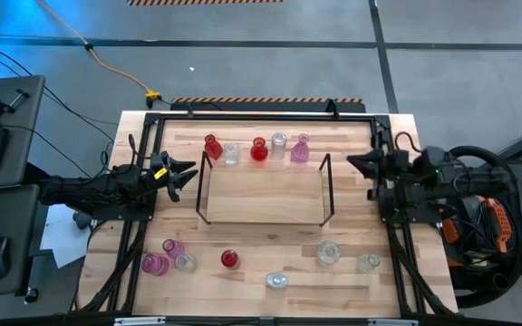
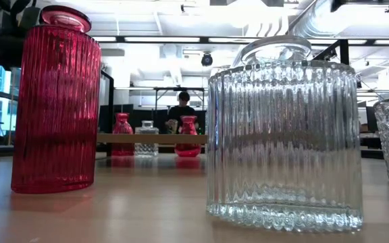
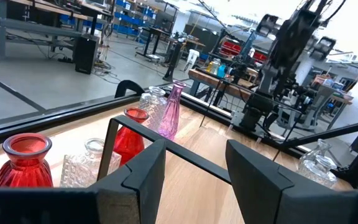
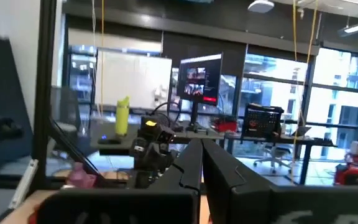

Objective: Sort vases onto shelf
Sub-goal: Put the pink transparent vase on the shelf

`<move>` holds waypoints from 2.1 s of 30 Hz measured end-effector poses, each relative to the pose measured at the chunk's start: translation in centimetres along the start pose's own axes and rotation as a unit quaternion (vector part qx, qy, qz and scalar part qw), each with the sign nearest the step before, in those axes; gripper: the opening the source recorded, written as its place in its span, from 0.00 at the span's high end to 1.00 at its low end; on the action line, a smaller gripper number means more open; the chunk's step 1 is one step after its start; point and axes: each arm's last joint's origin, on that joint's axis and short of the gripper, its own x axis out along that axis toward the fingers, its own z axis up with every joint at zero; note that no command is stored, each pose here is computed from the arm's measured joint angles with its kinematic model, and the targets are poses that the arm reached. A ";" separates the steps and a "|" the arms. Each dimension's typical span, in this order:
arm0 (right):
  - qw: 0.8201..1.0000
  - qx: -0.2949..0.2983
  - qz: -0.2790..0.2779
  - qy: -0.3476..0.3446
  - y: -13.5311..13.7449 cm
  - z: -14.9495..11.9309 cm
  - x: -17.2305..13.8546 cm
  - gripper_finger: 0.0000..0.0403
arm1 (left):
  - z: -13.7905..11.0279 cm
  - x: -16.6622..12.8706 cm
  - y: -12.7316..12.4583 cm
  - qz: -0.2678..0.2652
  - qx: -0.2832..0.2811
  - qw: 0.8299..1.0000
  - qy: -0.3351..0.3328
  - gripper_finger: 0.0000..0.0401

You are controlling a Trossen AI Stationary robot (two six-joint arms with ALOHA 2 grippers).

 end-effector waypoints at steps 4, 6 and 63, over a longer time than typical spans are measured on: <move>0.996 -0.052 0.008 0.069 0.1 2.4 5.5 1.00 | 0.0 0.0 0.0 0.000 0.000 1.000 0.000 0.60; 0.987 -0.087 -0.004 0.133 -0.1 3.1 8.5 1.00 | 0.0 0.0 0.0 0.000 0.000 1.000 0.000 0.60; 0.675 0.075 -0.022 0.734 -11.7 -9.3 21.8 0.52 | 0.0 0.0 0.0 0.000 0.000 1.000 0.000 0.60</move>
